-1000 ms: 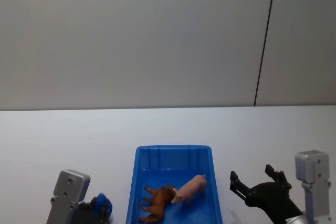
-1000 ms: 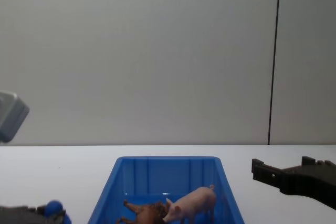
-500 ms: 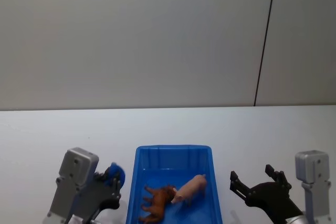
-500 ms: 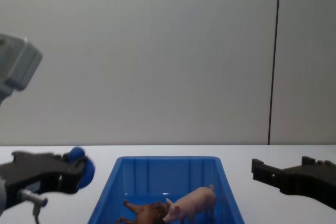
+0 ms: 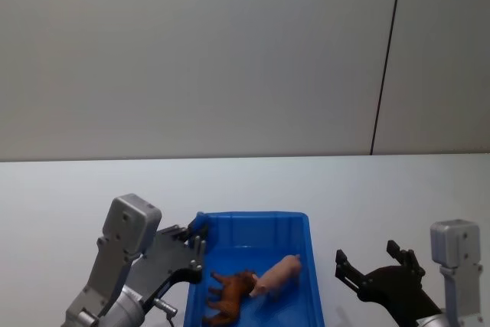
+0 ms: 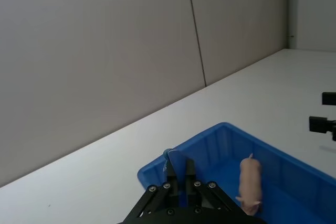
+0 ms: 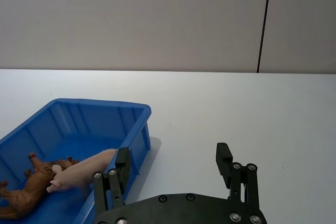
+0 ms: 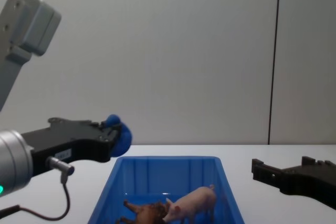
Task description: Pick up the two dolls from the table and place them into the box.
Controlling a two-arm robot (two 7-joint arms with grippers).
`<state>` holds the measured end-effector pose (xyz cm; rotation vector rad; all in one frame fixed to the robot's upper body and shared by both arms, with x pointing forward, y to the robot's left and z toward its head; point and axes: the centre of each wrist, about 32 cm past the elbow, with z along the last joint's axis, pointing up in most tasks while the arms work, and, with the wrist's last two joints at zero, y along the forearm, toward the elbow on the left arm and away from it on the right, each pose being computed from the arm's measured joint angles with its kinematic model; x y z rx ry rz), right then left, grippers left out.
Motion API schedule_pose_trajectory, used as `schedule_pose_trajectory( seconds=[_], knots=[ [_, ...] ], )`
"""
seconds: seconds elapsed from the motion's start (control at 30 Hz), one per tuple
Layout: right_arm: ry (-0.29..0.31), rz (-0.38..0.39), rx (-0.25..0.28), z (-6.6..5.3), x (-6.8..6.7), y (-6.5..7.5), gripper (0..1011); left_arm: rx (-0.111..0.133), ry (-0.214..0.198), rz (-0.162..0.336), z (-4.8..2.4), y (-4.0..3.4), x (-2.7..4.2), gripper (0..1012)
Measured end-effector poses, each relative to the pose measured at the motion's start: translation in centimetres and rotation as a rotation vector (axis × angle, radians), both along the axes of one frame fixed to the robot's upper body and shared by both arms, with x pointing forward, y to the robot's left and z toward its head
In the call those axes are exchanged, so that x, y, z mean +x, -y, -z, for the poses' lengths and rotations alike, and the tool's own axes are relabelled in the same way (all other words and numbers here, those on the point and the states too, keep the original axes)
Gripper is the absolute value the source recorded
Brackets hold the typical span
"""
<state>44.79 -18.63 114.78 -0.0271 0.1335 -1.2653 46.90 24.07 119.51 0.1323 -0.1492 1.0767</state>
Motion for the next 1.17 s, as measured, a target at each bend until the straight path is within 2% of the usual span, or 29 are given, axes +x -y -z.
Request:
schedule_pose_trajectory(
  seconds=[0.13,0.17,0.23,0.27,0.43,0.77,0.83,0.87,1.1,1.17],
  knots=[
    [0.0,0.0,0.0,0.0,0.0,0.0,1001,-0.01,0.013,0.056,-0.14,0.03,0.55,86],
    [0.0,0.0,0.0,0.0,0.0,0.0,1001,-0.015,0.015,0.077,-0.13,0.04,0.77,140],
    [0.0,0.0,0.0,0.0,0.0,0.0,1001,-0.023,0.016,0.109,-0.09,0.08,1.09,172],
    [0.0,0.0,0.0,0.0,0.0,0.0,1001,-0.025,0.017,0.117,-0.07,0.1,1.17,227],
    [0.0,0.0,0.0,0.0,0.0,0.0,1001,-0.038,0.021,0.17,0.01,0.21,1.68,358],
    [0.0,0.0,0.0,0.0,0.0,0.0,1001,-0.05,0.025,0.224,0.09,0.33,2.21,680],
    [0.0,0.0,0.0,0.0,0.0,0.0,1001,-0.051,0.025,0.228,0.11,0.34,2.27,779],
    [0.0,0.0,0.0,0.0,0.0,0.0,1001,-0.051,0.025,0.231,0.11,0.35,2.29,779],
    [0.0,0.0,0.0,0.0,0.0,0.0,1001,-0.054,0.027,0.248,0.12,0.39,2.46,981],
    [0.0,0.0,0.0,0.0,0.0,0.0,1001,-0.055,0.027,0.252,0.13,0.4,2.49,1001]
  ],
)
